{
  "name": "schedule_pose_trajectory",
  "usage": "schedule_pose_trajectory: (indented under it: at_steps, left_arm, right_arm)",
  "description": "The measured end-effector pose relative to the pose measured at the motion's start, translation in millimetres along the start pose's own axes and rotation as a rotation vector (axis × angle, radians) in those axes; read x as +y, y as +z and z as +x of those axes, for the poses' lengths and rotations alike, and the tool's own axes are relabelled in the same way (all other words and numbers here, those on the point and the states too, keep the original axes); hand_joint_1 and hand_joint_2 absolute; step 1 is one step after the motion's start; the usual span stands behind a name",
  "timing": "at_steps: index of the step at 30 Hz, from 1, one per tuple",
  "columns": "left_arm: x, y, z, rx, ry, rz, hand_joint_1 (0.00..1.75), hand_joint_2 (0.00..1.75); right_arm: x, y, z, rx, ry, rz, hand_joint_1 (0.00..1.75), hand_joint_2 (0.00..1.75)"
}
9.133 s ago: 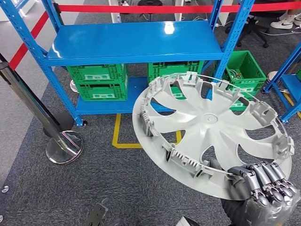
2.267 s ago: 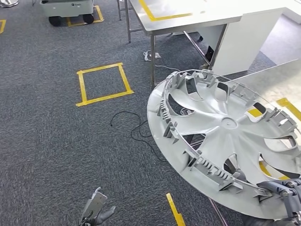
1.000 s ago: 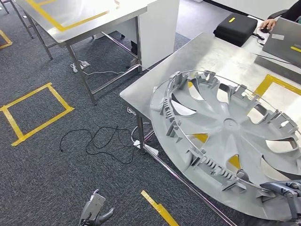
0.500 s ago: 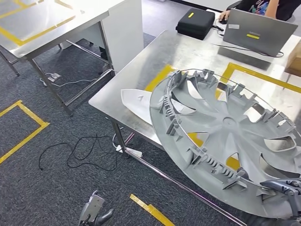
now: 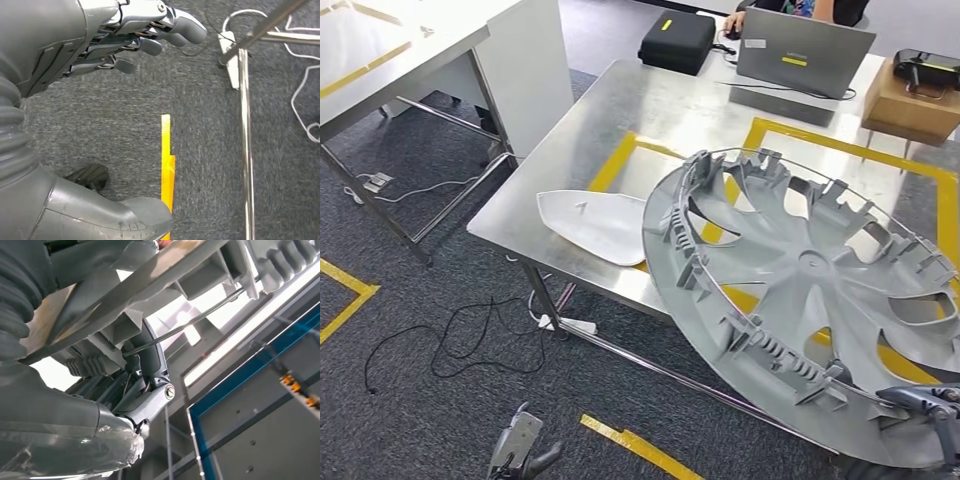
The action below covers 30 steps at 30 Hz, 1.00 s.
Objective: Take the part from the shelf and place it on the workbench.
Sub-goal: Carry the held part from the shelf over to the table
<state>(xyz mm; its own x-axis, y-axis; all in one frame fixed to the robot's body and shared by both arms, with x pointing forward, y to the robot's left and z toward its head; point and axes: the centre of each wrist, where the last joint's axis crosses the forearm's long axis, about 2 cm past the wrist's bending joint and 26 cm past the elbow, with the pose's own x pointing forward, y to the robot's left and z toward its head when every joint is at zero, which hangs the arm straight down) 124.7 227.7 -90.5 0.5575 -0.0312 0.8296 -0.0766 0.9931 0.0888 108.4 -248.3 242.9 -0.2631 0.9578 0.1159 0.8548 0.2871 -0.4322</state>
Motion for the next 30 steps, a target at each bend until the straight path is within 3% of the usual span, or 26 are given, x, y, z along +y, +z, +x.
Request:
schedule_pose_trajectory:
  at_steps: [30]
  left_arm:
    - [0.6, -0.3, 0.2, 0.0, 0.001, 0.003, 0.0, 1.75]
  right_arm:
    - [0.1, -0.1, -0.5, 0.001, 0.003, -0.001, 1.75, 1.75]
